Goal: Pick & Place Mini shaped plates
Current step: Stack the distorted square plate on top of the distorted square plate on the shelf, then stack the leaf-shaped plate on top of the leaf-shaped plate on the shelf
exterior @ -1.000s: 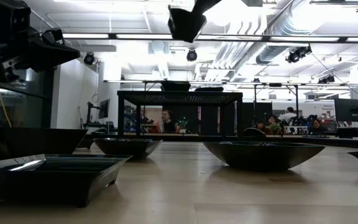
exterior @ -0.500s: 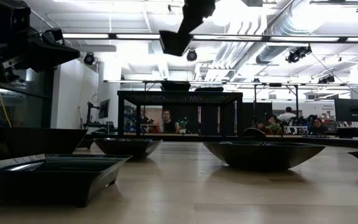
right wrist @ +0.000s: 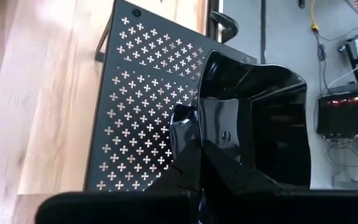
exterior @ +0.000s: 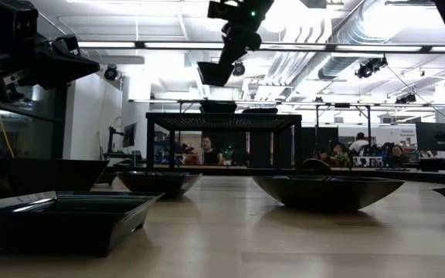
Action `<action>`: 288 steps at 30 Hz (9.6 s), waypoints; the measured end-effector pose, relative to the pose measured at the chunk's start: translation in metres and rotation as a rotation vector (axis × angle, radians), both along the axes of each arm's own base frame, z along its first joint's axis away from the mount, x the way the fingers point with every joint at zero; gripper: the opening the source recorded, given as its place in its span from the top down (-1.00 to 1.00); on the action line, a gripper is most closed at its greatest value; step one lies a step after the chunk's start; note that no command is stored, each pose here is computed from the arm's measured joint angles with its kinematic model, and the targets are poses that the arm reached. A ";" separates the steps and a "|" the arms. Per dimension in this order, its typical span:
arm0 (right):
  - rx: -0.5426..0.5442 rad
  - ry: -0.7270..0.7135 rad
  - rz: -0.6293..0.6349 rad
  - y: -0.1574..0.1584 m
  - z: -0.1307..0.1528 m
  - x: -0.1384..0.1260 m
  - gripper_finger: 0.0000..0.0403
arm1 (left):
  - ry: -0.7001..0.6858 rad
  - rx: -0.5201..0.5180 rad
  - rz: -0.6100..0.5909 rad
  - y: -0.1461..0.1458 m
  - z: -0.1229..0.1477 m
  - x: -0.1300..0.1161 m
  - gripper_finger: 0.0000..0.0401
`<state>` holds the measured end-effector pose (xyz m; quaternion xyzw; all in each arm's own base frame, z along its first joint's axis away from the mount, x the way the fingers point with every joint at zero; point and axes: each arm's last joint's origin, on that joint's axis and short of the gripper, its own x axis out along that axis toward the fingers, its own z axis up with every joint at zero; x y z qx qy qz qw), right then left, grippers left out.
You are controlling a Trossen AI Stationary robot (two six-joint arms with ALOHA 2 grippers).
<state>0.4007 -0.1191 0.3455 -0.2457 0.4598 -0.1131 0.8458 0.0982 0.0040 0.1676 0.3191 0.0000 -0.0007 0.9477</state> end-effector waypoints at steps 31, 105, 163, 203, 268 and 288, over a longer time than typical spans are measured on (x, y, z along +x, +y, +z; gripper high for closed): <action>0.098 0.026 0.067 -0.045 -0.029 0.000 1.00 | 0.000 0.000 0.000 0.000 0.000 0.000 0.99; 0.359 -0.009 -0.117 0.030 0.002 -0.018 0.41 | 0.000 0.000 0.000 0.000 0.000 0.000 0.99; 1.062 0.193 -0.442 0.229 -0.124 -0.111 0.41 | 0.000 0.000 0.000 0.000 0.000 0.000 0.99; 0.456 0.168 0.263 0.309 -0.184 -0.109 0.42 | 0.000 0.000 0.000 0.000 0.000 0.000 0.99; 0.365 0.060 -0.057 0.300 -0.148 -0.080 1.00 | 0.000 0.000 0.000 0.000 0.000 0.000 0.99; 0.229 -0.129 -0.512 0.225 -0.063 -0.047 1.00 | 0.000 0.000 0.000 0.000 0.000 0.000 0.99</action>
